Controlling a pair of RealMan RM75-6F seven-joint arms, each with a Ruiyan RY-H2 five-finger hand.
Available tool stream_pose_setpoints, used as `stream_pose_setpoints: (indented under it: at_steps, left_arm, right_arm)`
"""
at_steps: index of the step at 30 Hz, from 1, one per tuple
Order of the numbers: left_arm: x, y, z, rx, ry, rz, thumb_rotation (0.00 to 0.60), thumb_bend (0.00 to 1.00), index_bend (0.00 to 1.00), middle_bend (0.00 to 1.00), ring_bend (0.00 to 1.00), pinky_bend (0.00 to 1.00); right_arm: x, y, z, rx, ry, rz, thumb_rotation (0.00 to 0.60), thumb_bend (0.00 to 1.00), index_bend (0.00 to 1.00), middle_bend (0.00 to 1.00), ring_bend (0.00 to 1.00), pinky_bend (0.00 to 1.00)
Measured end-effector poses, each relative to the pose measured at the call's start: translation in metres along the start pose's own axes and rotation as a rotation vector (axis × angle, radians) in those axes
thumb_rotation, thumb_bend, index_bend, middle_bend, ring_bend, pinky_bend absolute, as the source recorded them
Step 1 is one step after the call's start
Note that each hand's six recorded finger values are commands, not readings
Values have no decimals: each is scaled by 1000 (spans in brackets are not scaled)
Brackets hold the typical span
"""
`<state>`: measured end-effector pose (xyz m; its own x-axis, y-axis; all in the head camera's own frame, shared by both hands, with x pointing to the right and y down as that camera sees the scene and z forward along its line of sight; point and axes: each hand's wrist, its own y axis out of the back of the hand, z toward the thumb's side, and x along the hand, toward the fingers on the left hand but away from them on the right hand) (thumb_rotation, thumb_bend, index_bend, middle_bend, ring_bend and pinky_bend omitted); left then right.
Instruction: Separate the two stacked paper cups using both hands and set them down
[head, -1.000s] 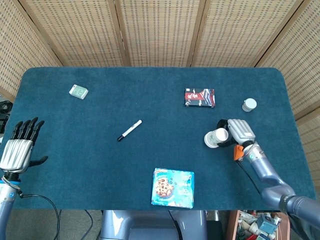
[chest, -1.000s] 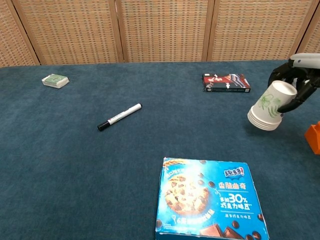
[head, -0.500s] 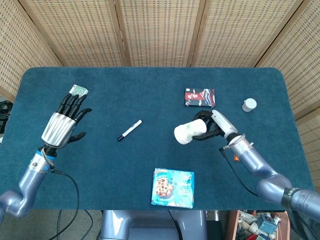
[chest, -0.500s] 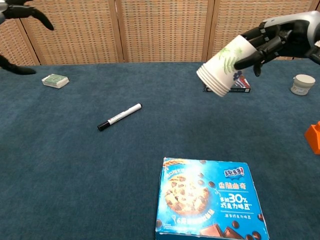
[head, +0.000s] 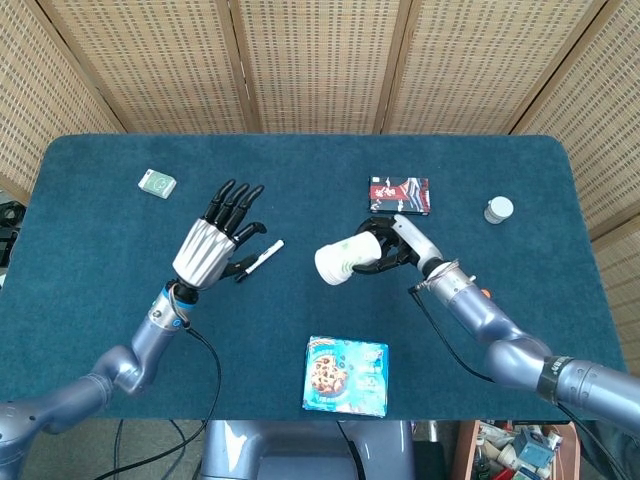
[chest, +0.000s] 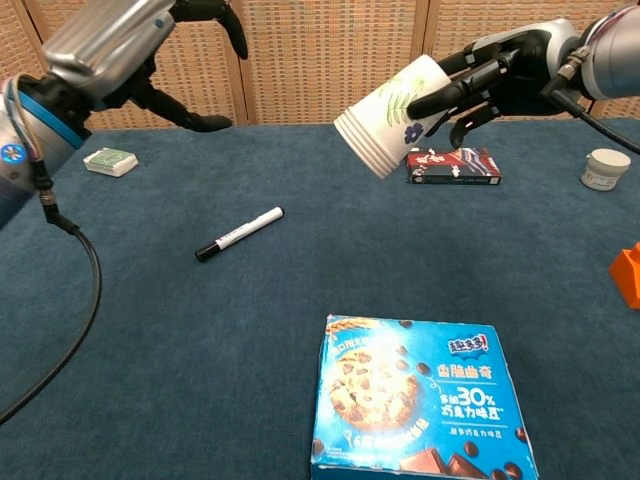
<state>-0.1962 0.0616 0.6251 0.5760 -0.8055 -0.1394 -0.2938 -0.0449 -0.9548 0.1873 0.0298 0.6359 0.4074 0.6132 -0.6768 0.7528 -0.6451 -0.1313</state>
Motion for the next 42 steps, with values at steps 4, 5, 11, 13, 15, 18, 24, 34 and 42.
stream_pose_setpoints:
  at_steps: [4,5,11,13,15,18,24,34,42]
  left_arm:
    - [11,-13,17,-26,-16,4,600,77,436,0,0,0]
    - [12,-15,19,-27,-17,4,600,77,436,0,0,0]
    - [20,-24,30,-27,-29,18,600,77,450,0,0,0]
    - [23,-25,33,-18,-36,23,600,76,454,0,0,0]
    - [26,-27,35,-9,-42,25,600,77,458,0,0,0]
    - [30,-29,37,1,-50,28,600,77,473,0,0,0]
    - [35,-29,41,-6,-51,56,600,93,495,0,0,0]
    - [42,-24,46,-7,-58,101,600,140,544,0,0,0]
    - [48,-22,54,-8,-72,130,600,218,574,0,0,0]
  right_arm:
    - [-9,2,-2,-22,-21,-13,600,426,578,607,496,627]
    - [-11,2,-2,-31,-26,-15,600,426,578,607,496,627]
    - [-15,1,0,-98,-44,-1,600,434,578,606,496,627]
    - [-16,1,1,-122,-49,6,600,436,578,605,496,627]
    - [-16,1,3,-151,-52,12,600,441,578,605,496,627]
    - [-16,1,7,-181,-52,21,600,449,578,604,496,627]
    - [-15,-2,15,-179,-42,34,600,450,578,604,496,627]
    - [-13,-4,19,-207,-39,41,600,470,578,602,496,628]
    - [-11,-4,22,-233,-33,38,600,471,578,602,496,627]
